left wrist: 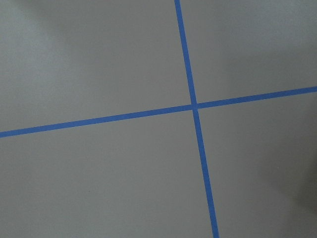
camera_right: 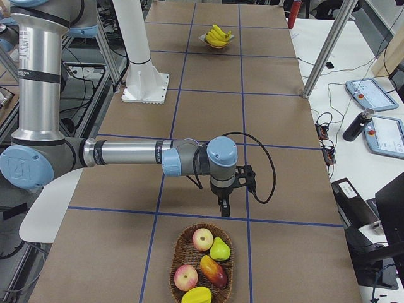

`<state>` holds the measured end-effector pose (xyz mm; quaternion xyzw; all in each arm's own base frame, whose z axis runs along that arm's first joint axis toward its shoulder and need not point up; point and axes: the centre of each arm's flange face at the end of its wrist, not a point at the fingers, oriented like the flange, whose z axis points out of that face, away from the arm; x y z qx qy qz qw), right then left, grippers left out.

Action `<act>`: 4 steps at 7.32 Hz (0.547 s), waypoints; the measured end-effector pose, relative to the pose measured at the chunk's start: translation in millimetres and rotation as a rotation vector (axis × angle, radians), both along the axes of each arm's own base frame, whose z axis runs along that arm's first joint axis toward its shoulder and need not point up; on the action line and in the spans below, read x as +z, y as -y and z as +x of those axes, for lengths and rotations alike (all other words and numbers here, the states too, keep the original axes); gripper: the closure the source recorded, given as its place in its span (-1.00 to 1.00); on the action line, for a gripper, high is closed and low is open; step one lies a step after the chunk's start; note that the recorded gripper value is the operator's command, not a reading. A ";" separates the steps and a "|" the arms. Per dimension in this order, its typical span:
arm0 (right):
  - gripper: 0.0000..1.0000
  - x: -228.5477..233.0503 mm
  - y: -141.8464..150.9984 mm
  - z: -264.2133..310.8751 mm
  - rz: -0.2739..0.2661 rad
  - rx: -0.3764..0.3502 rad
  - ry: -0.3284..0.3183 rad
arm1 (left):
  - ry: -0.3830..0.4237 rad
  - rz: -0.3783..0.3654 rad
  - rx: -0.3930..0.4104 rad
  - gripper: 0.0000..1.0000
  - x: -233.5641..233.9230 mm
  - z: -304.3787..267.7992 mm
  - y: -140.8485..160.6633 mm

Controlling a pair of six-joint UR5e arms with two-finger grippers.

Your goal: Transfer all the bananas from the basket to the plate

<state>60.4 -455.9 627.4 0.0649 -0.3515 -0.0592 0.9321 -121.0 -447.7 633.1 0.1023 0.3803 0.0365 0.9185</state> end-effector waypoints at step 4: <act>-1.00 0.9 1.0 0.0 -0.001 0.002 0.000 | 0.001 0.000 0.000 -0.99 0.2 -0.1 0.0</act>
